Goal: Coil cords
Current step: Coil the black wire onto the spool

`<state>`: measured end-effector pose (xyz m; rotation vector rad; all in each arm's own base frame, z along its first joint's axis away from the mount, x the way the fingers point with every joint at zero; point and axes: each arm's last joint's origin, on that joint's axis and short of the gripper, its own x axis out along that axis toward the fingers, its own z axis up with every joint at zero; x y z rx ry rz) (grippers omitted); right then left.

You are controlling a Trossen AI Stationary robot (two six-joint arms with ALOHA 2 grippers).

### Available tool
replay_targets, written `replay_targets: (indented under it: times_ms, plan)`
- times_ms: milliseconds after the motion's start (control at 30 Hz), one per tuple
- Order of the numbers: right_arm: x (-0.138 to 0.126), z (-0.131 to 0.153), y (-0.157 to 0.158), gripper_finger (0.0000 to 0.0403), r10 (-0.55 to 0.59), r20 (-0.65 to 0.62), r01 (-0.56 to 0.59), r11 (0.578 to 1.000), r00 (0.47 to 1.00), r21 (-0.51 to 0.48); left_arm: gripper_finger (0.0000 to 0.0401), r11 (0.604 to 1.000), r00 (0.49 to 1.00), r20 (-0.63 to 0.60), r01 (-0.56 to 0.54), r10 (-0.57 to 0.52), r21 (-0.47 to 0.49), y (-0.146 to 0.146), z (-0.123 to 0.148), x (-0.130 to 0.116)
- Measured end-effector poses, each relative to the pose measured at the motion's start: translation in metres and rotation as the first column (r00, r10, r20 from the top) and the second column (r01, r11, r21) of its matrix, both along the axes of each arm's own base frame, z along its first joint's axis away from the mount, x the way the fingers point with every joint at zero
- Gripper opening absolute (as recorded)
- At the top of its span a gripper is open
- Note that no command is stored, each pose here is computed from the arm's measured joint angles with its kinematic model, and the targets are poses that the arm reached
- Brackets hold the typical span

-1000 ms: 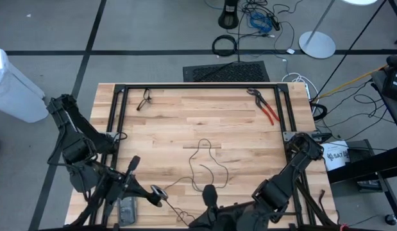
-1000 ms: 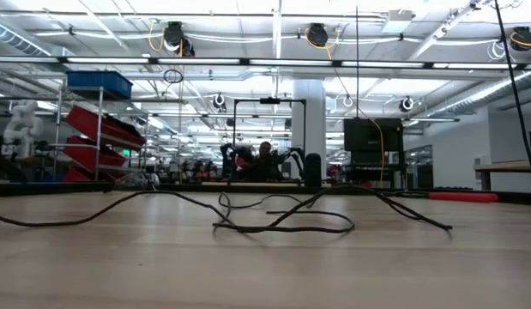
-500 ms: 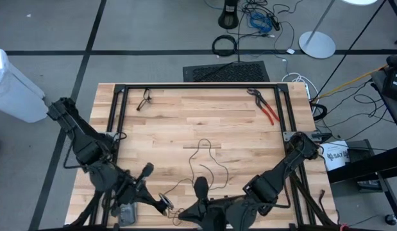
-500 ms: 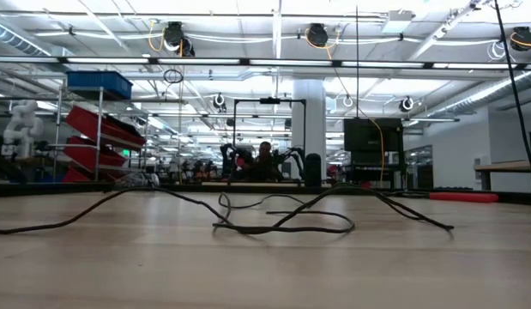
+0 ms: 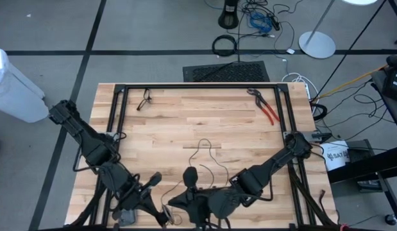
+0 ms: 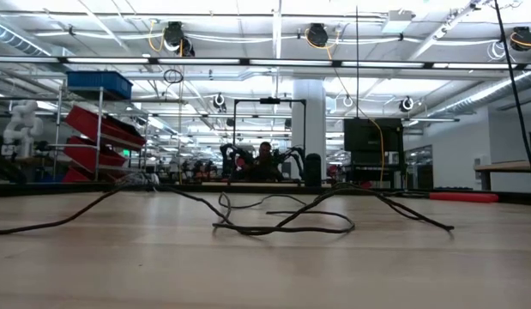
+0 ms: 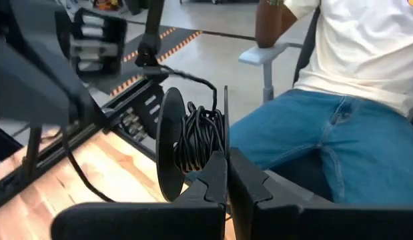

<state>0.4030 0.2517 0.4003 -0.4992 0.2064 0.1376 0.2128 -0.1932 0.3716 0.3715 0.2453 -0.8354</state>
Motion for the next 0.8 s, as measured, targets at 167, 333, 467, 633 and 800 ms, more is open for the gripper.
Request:
replay_targets:
  times_ms: [167, 333, 467, 633, 800]
  plan:
    - [0.01, -0.006, -0.007, 0.0, 0.023, -0.014, -0.023, 0.999, 1.0, 0.023, 0.0002, 1.0, 1.0, 0.018, 0.01, -0.01, -0.008, -0.001, 0.001, 0.001]
    - [0.02, -0.014, -0.013, 0.0, 0.043, -0.042, -0.041, 0.998, 0.998, 0.048, 0.0002, 1.0, 0.996, 0.079, 0.029, -0.028, -0.004, -0.002, 0.005, 0.001]
    - [0.022, -0.016, -0.017, 0.0, 0.091, -0.069, -0.084, 0.992, 0.993, 0.097, 0.0002, 0.999, 0.992, 0.118, 0.041, -0.042, 0.005, -0.003, 0.007, 0.001]
    - [0.024, -0.018, -0.022, 0.0, 0.165, -0.114, -0.146, 0.976, 0.98, 0.163, 0.0002, 0.999, 0.984, 0.172, 0.054, -0.053, 0.0, -0.005, 0.011, 0.001]
    - [0.022, -0.025, -0.024, 0.0, 0.149, -0.188, -0.114, 0.976, 0.971, 0.184, 0.0002, 0.998, 0.978, 0.198, 0.066, -0.067, 0.009, -0.005, 0.016, -0.008]
